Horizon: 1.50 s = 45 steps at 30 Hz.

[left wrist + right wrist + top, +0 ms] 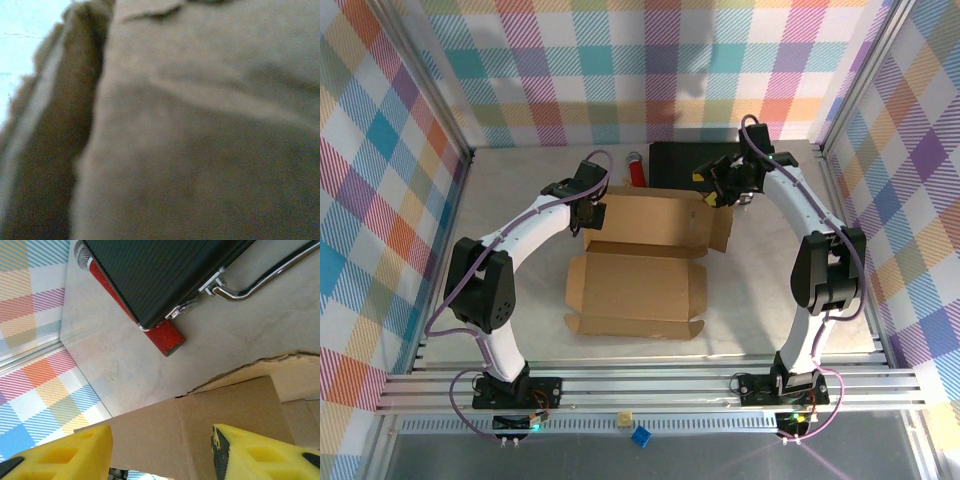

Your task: Fold the paper box

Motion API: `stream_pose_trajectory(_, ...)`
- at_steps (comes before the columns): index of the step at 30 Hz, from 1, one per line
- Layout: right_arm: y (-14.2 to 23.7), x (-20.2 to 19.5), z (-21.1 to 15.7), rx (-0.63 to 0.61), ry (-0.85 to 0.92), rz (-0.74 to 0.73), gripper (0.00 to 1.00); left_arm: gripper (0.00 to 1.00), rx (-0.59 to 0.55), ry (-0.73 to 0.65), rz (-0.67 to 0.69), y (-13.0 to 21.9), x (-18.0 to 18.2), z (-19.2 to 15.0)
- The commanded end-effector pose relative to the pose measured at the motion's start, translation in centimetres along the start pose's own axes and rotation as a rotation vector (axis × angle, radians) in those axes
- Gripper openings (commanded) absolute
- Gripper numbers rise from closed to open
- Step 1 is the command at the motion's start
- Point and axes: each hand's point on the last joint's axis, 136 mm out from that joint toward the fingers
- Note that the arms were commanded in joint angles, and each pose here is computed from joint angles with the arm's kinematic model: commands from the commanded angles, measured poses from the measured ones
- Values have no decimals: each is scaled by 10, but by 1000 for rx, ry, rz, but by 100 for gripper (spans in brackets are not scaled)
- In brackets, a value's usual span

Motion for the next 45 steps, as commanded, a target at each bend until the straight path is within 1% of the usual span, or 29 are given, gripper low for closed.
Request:
stream_pose_trajectory(1,-4,0,-14,63,-2,24,54,0,-26,21,-32,10,-2,7)
stream_pose_trajectory(6,-8,-6,-20,86,-5,6,53,0,-29,24,-35,11,-3,8)
stream_pose_trajectory(8,-4,-10,-20,71,15,-17,53,0,-29,24,-34,11,-3,8)
stream_pose_trajectory(11,0,-12,-20,58,61,-30,56,0,-27,21,-38,11,-3,7)
stream_pose_trajectory(14,-2,-14,-22,77,79,-32,58,0,-27,20,-43,12,-4,6)
stream_pose_trajectory(17,-7,-14,-26,103,73,-2,60,0,-25,17,-48,11,-5,5)
stream_pose_trajectory(20,-9,-8,-31,124,67,17,59,0,-23,17,-55,12,-6,5)
stream_pose_trajectory(23,-11,-1,-34,145,44,37,54,0,-25,21,-59,13,-6,6)
stream_pose_trajectory(27,-14,4,-38,160,8,54,52,0,-28,23,-64,13,-8,7)
stream_pose_trajectory(30,-16,6,-41,175,-38,73,45,0,-31,26,-64,14,-7,8)
stream_pose_trajectory(34,-17,7,-39,164,-67,79,30,0,-35,32,-61,15,-6,7)
stream_pose_trajectory(39,-15,5,-35,136,-76,67,13,0,-32,41,-53,14,-5,6)
stream_pose_trajectory(40,-15,6,-34,127,-77,69,11,0,-32,45,-53,15,-5,6)
stream_pose_trajectory(42,-14,7,-33,122,-81,71,10,0,-31,54,-53,15,-5,6)
stream_pose_trajectory(43,-14,8,-33,119,-80,72,14,0,-31,58,-54,15,-5,6)
stream_pose_trajectory(44,-13,9,-33,119,-77,73,21,0,-32,62,-54,16,-5,6)
stream_pose_trajectory(45,-11,9,-33,112,-72,63,35,0,-30,64,-51,16,-4,6)
Point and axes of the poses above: each hand's point on the last joint's axis, 136 mm out from that joint toward the fingers, its own y axis back along the fingers, its own x axis along the line the jaws close on, z = x × y
